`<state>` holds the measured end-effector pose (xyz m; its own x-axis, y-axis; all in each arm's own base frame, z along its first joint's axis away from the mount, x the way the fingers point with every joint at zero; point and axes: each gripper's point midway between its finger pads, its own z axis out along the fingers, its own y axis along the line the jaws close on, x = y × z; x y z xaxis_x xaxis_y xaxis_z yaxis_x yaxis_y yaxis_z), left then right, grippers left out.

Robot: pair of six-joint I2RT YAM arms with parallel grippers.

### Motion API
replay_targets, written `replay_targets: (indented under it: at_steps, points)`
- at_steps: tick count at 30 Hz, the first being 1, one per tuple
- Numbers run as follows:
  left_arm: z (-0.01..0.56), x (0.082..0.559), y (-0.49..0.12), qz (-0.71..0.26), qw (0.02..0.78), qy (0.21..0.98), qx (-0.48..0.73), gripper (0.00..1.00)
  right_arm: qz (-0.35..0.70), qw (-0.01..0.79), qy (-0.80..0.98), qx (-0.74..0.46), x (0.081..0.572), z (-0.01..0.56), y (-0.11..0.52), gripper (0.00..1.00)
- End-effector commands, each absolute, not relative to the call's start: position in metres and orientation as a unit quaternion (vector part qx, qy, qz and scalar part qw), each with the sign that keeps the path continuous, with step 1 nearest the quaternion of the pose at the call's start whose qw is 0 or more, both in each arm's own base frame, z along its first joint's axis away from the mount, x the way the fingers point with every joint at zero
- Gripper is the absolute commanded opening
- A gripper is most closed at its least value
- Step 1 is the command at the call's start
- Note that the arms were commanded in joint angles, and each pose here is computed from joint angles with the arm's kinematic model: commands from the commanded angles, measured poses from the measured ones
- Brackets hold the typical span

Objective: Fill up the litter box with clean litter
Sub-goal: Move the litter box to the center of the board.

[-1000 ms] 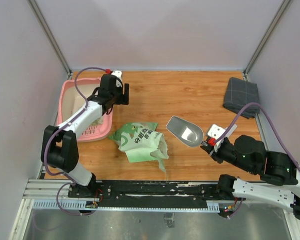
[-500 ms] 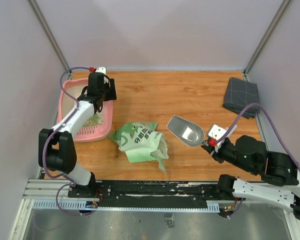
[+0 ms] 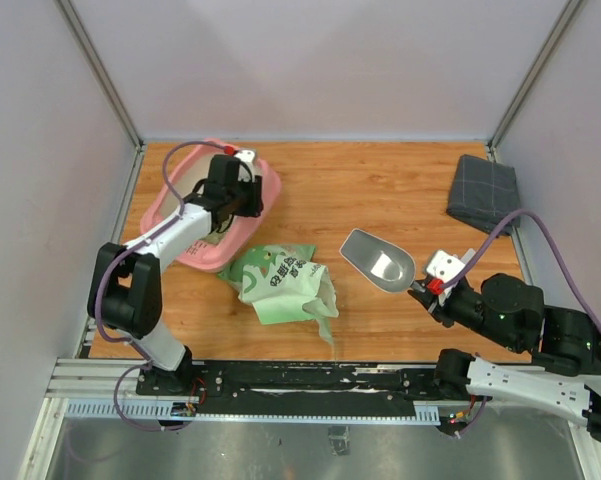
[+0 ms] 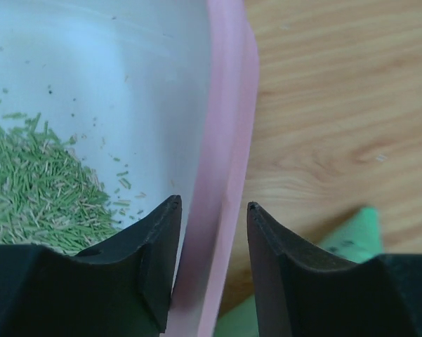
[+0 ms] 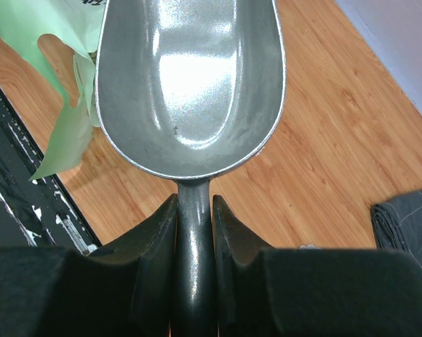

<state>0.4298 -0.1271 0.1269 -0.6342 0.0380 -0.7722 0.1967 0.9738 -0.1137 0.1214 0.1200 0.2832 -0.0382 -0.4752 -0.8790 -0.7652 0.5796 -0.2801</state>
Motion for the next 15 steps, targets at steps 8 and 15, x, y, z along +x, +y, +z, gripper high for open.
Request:
replay_targets:
  at_steps: [8,15]
  points:
    - [0.186,0.432,-0.184,-0.163,0.485,0.852,0.109,0.6,0.141,0.541,0.717,-0.417,0.121,0.29,0.114,0.01]
    - [0.266,0.415,-0.187,-0.197,0.551,0.801,0.124,0.67,0.165,0.495,0.742,-0.42,0.109,0.283,0.121,0.01]
